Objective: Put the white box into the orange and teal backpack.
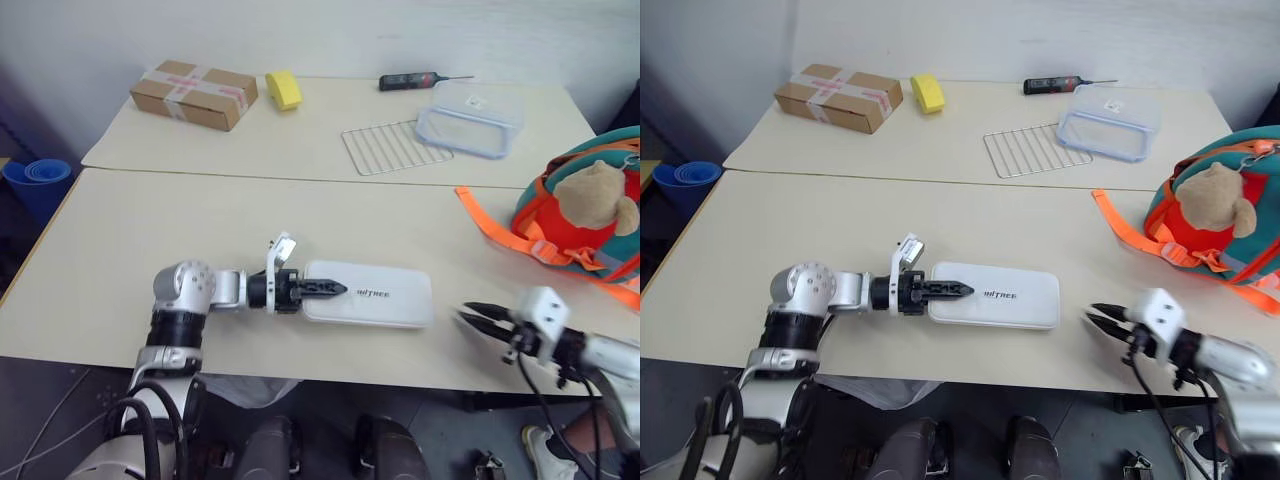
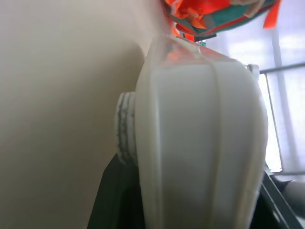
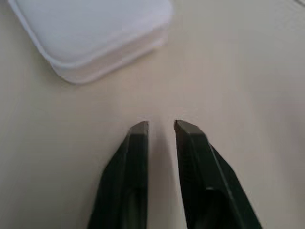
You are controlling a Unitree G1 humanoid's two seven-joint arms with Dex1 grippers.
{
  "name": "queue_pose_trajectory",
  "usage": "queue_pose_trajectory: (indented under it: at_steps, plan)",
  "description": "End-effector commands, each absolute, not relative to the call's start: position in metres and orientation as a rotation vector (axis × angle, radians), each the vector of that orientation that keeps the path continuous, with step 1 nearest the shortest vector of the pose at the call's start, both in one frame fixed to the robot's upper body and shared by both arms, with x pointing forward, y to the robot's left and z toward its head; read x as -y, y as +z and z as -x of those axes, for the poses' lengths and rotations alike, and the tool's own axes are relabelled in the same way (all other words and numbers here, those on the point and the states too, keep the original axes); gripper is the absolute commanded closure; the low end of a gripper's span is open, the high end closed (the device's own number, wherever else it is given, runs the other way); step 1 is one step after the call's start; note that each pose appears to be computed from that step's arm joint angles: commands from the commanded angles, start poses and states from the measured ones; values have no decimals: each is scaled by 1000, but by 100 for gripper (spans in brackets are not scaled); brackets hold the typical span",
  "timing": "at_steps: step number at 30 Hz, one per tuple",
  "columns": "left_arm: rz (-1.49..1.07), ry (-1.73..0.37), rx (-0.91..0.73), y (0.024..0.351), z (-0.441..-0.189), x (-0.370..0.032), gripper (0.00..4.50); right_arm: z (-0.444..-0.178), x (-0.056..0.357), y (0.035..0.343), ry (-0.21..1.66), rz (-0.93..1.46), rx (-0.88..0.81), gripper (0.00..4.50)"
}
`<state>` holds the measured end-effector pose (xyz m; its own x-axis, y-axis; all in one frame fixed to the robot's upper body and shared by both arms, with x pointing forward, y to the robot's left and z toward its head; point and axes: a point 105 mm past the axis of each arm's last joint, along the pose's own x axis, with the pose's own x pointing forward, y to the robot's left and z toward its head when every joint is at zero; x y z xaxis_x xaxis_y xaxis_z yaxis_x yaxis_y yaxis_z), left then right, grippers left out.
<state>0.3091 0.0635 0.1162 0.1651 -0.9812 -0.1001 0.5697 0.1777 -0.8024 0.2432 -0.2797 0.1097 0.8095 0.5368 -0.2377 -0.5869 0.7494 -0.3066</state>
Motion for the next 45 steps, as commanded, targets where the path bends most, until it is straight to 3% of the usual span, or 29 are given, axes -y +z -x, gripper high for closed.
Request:
queue_pose_trajectory:
  at_steps: [1, 6, 8, 12, 19, 23, 26, 34, 38, 40, 45]
  plan:
    - [517, -1441, -331, 150, -303, -66, 327, -218, 309, 141, 405, 337, -47, 223]
    - [272, -1578, -141, 146, -282, -68, 327, -176, 363, 153, 88, 267, -34, 44]
    - [207, -1608, -112, 142, -277, -67, 327, -169, 376, 156, 27, 258, -32, 2]
    - [208, -1616, -100, 140, -276, -65, 327, -181, 402, 163, -18, 249, -16, 2]
    - [168, -1588, -124, 138, -283, -68, 327, -246, 416, 167, 67, 229, -19, 2]
    - [154, -1583, -137, 142, -284, -76, 327, -288, 394, 181, 195, 202, 56, 2]
    - [158, -1562, -137, 145, -288, -82, 327, -306, 368, 190, 308, 178, 102, 2]
    - [204, -1465, -111, 151, -302, -99, 327, -334, 319, 199, 416, 124, 220, 273]
    - [235, -1378, -87, 157, -314, -117, 327, -336, 252, 205, 599, 20, 299, 421]
    - [250, -1348, -76, 160, -319, -126, 327, -329, 217, 209, 710, -22, 312, 447]
    - [307, -1305, -46, 174, -321, -152, 327, -289, 152, 216, 1011, -115, 240, 447]
